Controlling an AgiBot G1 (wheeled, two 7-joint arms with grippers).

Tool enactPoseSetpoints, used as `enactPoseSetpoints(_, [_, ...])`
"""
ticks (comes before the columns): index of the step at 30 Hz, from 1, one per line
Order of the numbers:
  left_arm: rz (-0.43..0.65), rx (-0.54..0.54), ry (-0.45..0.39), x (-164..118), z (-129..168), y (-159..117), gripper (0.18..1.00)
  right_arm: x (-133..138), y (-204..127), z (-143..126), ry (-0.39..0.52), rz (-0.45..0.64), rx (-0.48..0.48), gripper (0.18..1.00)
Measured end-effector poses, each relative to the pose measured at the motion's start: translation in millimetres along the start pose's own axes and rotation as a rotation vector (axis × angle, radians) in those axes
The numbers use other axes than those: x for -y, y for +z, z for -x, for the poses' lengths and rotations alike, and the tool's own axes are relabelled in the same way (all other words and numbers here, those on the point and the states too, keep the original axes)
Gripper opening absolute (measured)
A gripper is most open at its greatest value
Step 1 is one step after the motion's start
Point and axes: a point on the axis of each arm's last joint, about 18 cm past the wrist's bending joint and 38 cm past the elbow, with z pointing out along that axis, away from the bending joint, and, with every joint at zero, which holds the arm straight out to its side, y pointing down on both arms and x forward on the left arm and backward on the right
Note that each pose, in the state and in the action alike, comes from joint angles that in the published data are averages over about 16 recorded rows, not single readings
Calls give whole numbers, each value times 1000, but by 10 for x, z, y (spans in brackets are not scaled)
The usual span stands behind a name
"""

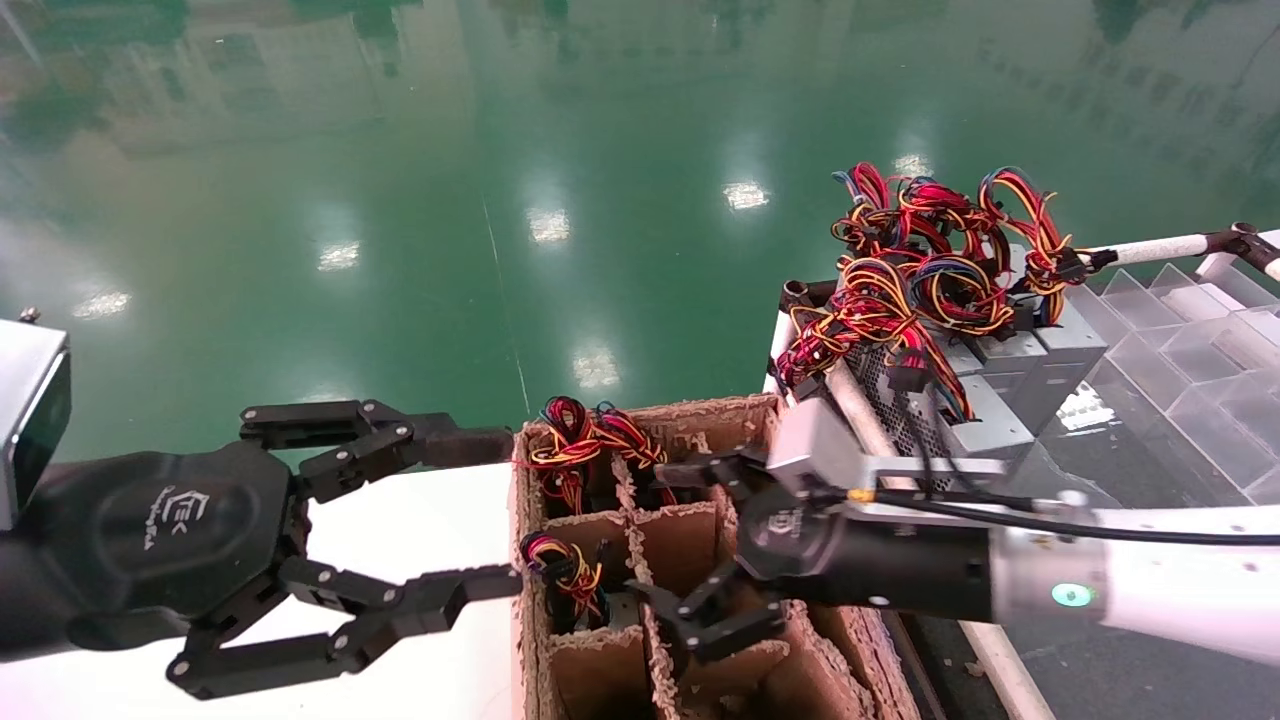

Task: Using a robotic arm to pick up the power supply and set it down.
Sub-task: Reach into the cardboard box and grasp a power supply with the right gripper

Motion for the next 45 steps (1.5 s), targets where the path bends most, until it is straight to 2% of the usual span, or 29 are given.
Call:
enactPoseSetpoints(11, [0,0,0,0,0,0,789,-44,535,-24,3,57,34,1001])
enactPoseSetpoints(23, [0,0,0,0,0,0,956,-101,837,-72,62,106,68,1001])
enactPoseSetpoints(36, [0,0,0,0,0,0,1001,-158,916,-105,46,102,76,990])
enactPoseSetpoints(45, [0,0,0,0,0,0,1001,-192,903,-106,27,100,75,920])
